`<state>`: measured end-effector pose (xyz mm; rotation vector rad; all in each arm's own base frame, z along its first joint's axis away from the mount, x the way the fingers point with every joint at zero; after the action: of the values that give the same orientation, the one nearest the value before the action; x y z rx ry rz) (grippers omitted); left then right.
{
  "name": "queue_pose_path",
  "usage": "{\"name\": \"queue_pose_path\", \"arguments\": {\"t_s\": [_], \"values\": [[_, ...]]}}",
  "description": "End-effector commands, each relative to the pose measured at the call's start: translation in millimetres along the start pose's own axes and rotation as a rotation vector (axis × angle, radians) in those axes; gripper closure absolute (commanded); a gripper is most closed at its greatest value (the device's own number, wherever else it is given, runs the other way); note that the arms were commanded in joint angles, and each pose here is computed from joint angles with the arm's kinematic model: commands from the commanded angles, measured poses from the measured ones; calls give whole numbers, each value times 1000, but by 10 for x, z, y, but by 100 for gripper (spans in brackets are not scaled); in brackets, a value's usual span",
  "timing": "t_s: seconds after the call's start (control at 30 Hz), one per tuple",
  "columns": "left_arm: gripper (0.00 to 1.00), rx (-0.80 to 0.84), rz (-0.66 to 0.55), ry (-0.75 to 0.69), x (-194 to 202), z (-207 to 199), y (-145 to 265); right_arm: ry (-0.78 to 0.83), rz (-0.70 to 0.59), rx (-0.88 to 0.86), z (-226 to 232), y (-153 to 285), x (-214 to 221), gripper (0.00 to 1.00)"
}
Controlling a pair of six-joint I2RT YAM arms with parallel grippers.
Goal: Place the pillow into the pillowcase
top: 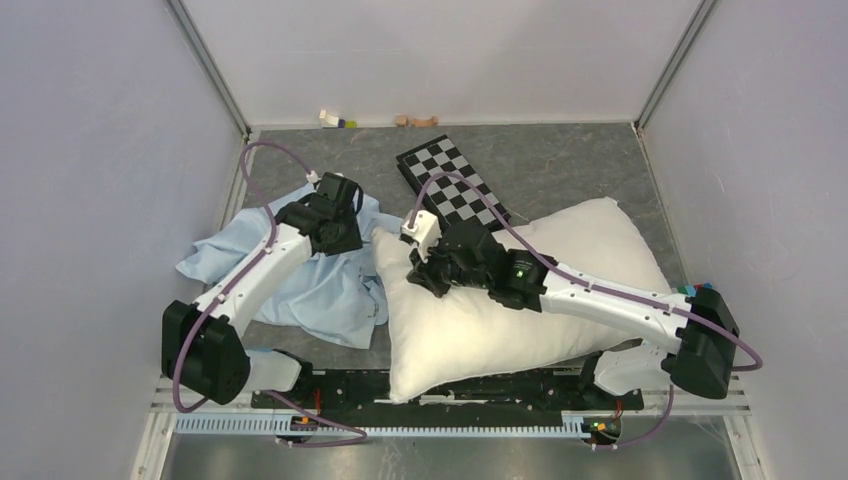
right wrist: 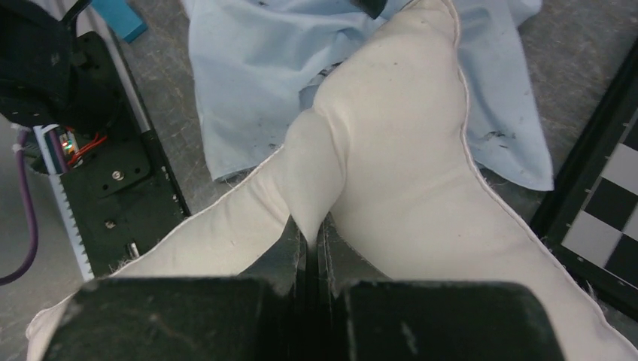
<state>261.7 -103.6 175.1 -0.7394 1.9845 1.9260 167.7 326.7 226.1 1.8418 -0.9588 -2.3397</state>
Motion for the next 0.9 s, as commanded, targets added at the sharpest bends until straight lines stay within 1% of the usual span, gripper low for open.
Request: {"name": "queue_pose_path", "arguments": {"t_s": [0.0,0.07,0.17,0.27,0.37,0.43,0.47,0.5,0.53,0.6,0.67,0.77,0.87], "values": [[52,19,33,2,176,47,-37,-17,-181,209,-230,255,-583,100],[43,42,56,36,320,41,-125,-38,-218,240,-258,346,-663,100],[35,74,74,77,443,7,-252,-59,-255,253,-257,435,-728,100],[34,68,107,82,530,-7,-394,-59,-268,261,-261,486,-749,100],[35,45,90,97,507,-7,-484,-48,-263,247,-249,481,-742,100],[41,16,63,100,432,1,-509,-27,-253,196,-188,438,-733,100],[48,5,48,100,383,-1,-513,-12,-243,169,-157,402,-720,100],[55,-6,37,97,338,6,-514,2,-239,144,-127,380,-724,100],[67,-18,27,93,291,6,-506,18,-236,124,-96,350,-728,100],[85,-34,18,79,223,8,-472,48,-239,78,-36,301,-768,100],[97,-45,5,76,167,29,-405,76,-238,22,34,234,-806,100],[98,-40,-43,77,65,77,-215,104,-210,-54,123,65,-717,100],[98,-26,-67,66,-19,105,-5,106,-172,-129,188,-139,-506,100]]}}
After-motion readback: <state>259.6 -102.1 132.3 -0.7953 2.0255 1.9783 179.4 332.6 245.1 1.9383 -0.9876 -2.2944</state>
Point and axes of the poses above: each gripper's point midway between its finger pads, its own y axis back along the fingers, its own z axis along the line the jaws close on, x = y × z, the point moved 5 cm from there along y, back along the fingers, and after that the axes turned 2 degrees about -y, right-handed, at the moved point
